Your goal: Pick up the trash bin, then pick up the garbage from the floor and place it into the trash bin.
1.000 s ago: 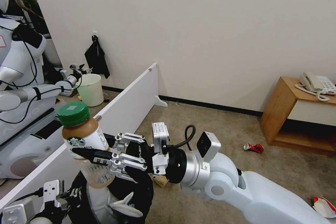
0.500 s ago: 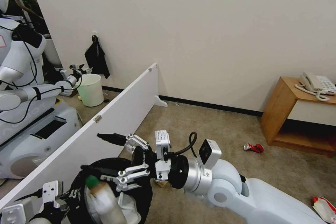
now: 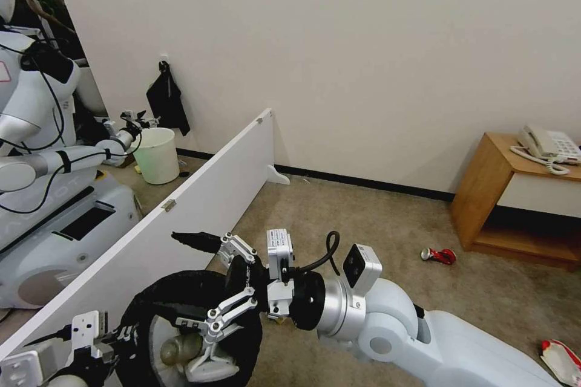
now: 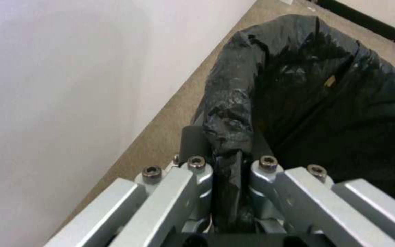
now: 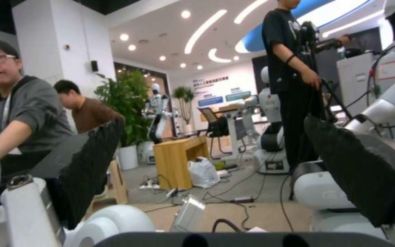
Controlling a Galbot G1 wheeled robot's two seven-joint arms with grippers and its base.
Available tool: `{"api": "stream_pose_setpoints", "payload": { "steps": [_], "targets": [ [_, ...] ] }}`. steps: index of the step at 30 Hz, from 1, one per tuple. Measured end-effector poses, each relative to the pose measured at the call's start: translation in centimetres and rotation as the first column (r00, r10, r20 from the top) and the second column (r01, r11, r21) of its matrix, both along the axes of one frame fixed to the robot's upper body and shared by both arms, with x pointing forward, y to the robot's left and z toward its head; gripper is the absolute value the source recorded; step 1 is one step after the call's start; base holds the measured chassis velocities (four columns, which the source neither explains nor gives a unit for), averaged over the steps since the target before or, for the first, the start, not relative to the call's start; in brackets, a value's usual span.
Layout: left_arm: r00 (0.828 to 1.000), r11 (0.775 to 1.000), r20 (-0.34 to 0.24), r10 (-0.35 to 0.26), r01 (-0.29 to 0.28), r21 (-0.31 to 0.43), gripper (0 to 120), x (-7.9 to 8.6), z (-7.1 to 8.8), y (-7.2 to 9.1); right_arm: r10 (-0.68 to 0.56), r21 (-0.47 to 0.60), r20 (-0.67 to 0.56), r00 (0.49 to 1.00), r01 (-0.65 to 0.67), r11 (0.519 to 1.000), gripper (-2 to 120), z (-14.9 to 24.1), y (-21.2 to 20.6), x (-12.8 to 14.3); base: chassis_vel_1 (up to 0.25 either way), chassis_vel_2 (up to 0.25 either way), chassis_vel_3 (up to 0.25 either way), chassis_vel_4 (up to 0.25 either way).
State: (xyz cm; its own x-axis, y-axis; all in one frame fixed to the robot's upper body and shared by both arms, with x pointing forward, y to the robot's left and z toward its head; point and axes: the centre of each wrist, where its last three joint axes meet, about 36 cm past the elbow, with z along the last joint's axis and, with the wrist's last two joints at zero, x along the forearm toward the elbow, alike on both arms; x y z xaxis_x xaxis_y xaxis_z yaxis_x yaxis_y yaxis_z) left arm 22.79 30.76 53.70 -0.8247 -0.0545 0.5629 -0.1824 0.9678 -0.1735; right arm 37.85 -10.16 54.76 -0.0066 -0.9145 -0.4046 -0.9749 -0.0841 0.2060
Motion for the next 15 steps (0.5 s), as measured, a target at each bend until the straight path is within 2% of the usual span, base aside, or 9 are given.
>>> {"api": "stream_pose_setpoints", "payload": {
  "steps": [3, 5, 7, 8, 10, 11, 13, 14, 15],
  "targets": [
    [1.0, 1.0, -0.001, 0.0, 0.0, -0.001, 4, 0.0, 0.0, 0.0, -0.029, 0.0, 0.003, 1.0, 0.029, 1.0, 100, 0.1, -0.3, 0.0, 0.0, 0.0, 0.0, 0.0],
    [1.0, 1.0, -0.001, 0.001, -0.001, -0.001, 4, 0.0, 0.0, 0.0, -0.081, -0.002, 0.0, 0.997, 0.081, 0.997, 100, 0.4, -0.7, 0.2, 0.0, 0.0, 0.0, 0.0],
    [1.0, 1.0, -0.003, 0.0, 0.0, -0.003, 4, 0.0, -0.1, -0.1, -0.203, -0.012, -0.005, 0.979, 0.203, 0.979, 100, 0.9, -1.7, 0.5, 0.0, 0.0, 0.0, 0.0],
    [1.0, 1.0, -0.003, 0.0, 0.0, -0.003, 4, 0.0, -0.1, -0.1, -0.203, -0.012, -0.005, 0.979, 0.203, 0.979, 100, 0.9, -1.7, 0.5, 0.0, 0.0, 0.0, 0.0],
    [1.0, 1.0, -0.006, -0.001, 0.001, -0.005, 4, -0.1, -0.2, -0.2, -0.294, -0.036, -0.012, 0.956, 0.294, 0.955, 100, 1.1, -2.7, 0.8, 0.0, 0.0, 0.0, 0.0],
    [1.0, 1.0, -0.006, -0.001, 0.001, -0.005, 4, -0.1, -0.2, -0.2, -0.294, -0.036, -0.012, 0.956, 0.294, 0.955, 100, 1.1, -2.7, 0.8, 0.0, 0.0, 0.0, 0.0],
    [1.0, 1.0, -0.006, -0.002, 0.002, -0.004, 4, -0.1, -0.2, -0.2, -0.391, -0.075, -0.015, 0.92, 0.389, 0.918, 100, 1.6, -4.3, 1.0, 0.0, 0.0, 0.0, 0.0],
    [1.0, 1.0, -0.006, -0.002, 0.002, -0.004, 4, -0.1, -0.2, -0.2, -0.391, -0.075, -0.015, 0.92, 0.389, 0.918, 100, 1.6, -4.3, 1.0, 0.0, 0.0, 0.0, 0.0],
    [1.0, 1.0, -0.006, -0.002, 0.002, -0.003, 4, -0.1, -0.2, -0.3, -0.456, -0.099, -0.014, 0.89, 0.452, 0.886, 100, 1.8, -5.4, 1.1, 0.0, 0.0, 0.0, 0.0]
  ]
}}
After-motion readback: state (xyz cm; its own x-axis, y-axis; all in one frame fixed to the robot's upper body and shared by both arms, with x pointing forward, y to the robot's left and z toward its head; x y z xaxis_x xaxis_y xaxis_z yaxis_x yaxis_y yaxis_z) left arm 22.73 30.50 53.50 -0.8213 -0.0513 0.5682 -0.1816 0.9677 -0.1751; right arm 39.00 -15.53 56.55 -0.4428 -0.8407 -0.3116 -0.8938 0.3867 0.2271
